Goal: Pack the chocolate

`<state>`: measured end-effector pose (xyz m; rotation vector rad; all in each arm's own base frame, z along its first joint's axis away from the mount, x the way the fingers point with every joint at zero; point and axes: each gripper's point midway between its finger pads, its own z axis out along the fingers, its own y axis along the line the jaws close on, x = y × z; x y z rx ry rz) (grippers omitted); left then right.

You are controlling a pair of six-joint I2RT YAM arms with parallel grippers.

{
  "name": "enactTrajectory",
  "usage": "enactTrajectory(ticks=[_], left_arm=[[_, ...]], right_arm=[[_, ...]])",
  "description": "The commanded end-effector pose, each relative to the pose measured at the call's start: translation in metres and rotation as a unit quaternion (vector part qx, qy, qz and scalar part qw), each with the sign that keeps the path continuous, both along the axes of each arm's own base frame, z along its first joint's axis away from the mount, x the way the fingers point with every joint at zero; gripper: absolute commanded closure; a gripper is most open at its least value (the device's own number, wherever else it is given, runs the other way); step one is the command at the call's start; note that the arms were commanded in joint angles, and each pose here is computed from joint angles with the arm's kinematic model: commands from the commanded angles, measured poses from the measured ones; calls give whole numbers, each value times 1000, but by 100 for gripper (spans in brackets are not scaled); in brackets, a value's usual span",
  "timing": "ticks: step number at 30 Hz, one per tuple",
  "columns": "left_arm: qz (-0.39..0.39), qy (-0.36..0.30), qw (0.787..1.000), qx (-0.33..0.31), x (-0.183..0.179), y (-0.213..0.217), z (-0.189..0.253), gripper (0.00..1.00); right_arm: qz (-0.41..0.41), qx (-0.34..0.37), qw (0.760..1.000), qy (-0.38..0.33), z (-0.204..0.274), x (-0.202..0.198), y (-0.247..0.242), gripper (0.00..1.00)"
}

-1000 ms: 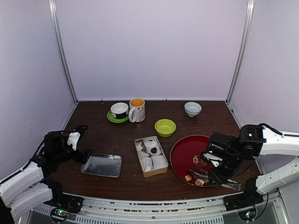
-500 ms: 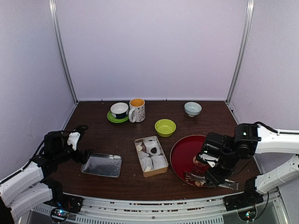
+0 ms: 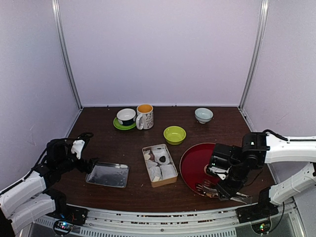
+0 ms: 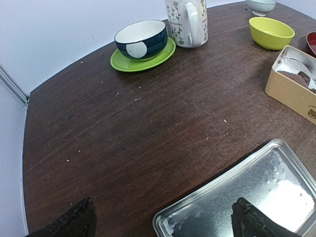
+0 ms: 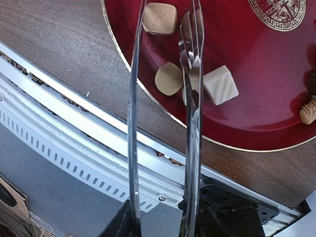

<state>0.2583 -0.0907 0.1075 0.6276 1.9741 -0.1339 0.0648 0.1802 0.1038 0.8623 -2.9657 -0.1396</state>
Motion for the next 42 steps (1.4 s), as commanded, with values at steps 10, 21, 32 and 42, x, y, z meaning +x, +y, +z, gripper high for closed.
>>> enactTrajectory(ticks=[10, 21, 32, 42], left_arm=[[-5, -21, 1000, -4, 4, -2, 11, 2], [-5, -22, 1000, -3, 4, -2, 12, 2], [-5, -23, 1000, -3, 4, -2, 12, 2], [-5, -22, 1000, -3, 4, -1, 12, 2]], right_arm=[[-7, 42, 998, -56, 34, 20, 16, 70], [6, 67, 995, -76, 54, 31, 36, 70], [-13, 27, 996, -85, 36, 36, 22, 59], [-17, 38, 996, -81, 22, 41, 33, 58]])
